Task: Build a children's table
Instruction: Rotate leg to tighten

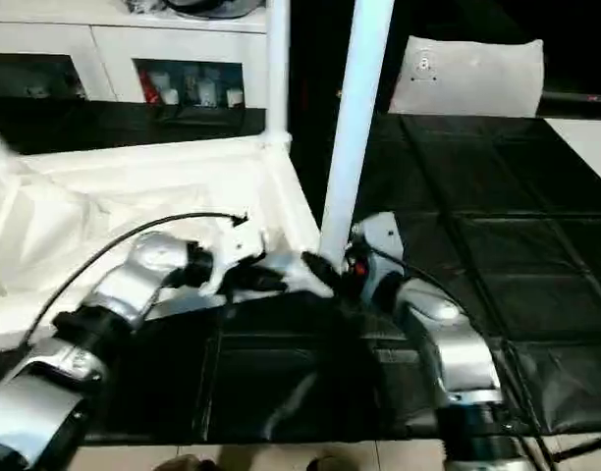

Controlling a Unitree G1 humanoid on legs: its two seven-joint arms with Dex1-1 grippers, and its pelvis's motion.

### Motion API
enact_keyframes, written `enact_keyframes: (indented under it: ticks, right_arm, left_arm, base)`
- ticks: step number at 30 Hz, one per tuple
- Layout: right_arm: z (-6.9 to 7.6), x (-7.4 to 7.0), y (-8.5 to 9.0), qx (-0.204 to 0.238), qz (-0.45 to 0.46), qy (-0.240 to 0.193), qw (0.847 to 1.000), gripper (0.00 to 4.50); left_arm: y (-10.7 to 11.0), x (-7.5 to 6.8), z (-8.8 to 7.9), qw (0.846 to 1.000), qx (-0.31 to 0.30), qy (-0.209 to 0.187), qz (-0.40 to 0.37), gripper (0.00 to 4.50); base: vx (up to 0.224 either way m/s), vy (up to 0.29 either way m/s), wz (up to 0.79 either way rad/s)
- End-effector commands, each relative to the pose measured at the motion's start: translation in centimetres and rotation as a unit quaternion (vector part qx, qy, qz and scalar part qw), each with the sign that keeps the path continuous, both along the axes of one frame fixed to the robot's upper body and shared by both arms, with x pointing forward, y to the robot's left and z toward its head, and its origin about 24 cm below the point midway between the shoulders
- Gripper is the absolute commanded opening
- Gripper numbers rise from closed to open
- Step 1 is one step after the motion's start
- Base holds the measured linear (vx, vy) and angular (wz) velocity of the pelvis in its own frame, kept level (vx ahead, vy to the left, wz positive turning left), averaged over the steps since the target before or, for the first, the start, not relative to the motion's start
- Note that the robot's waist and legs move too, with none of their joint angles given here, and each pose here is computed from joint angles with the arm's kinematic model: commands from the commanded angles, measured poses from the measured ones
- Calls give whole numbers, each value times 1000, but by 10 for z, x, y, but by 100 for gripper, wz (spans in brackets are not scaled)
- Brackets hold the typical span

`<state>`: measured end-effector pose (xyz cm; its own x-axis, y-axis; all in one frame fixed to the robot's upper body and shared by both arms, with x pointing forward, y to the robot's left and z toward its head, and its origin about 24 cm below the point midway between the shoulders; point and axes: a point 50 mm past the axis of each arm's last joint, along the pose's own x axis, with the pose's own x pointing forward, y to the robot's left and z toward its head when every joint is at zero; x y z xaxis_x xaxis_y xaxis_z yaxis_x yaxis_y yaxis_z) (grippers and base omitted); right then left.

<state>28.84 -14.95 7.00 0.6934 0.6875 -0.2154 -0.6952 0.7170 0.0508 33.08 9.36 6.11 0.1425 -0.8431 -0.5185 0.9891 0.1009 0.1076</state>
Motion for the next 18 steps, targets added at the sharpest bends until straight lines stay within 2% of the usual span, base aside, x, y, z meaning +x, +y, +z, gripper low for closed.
enact_keyframes:
  ticks: [1, 4, 6, 7, 10, 12, 18]
  right_arm:
    - [5, -4, -7, -8, 56, -14, 998, 379]
    - [5, -6, -13, -16, 83, -12, 996, 417]
    - [4, -8, -15, -20, 101, -8, 995, 417]
    - [3, -14, -20, -24, 148, 2, 989, 417]
    - [3, -20, -23, -13, 198, 16, 980, 417]
    - [3, -21, -24, -11, 207, 19, 978, 417]
    - [2, -29, -29, 4, 277, 59, 959, 364]
  left_arm:
    - [-4, -4, 9, 997, 1, -13, -75, 0]
    - [1, -5, 10, 996, 7, -9, -94, 0]
    - [4, -5, 10, 994, 13, -5, -107, 0]
    - [9, -6, 10, 991, 26, 1, -133, 0]
    - [13, -7, 10, 986, 42, 4, -159, 0]
    - [14, -8, 10, 985, 45, 5, -165, 0]
    - [16, -13, 10, 975, 57, 20, -216, 0]
  base:
    - [0, 0, 0]
    - [0, 0, 0]
    - [0, 0, 0]
    - [0, 0, 0]
    - [0, 0, 0]
    - [0, 0, 0]
    - [0, 0, 0]
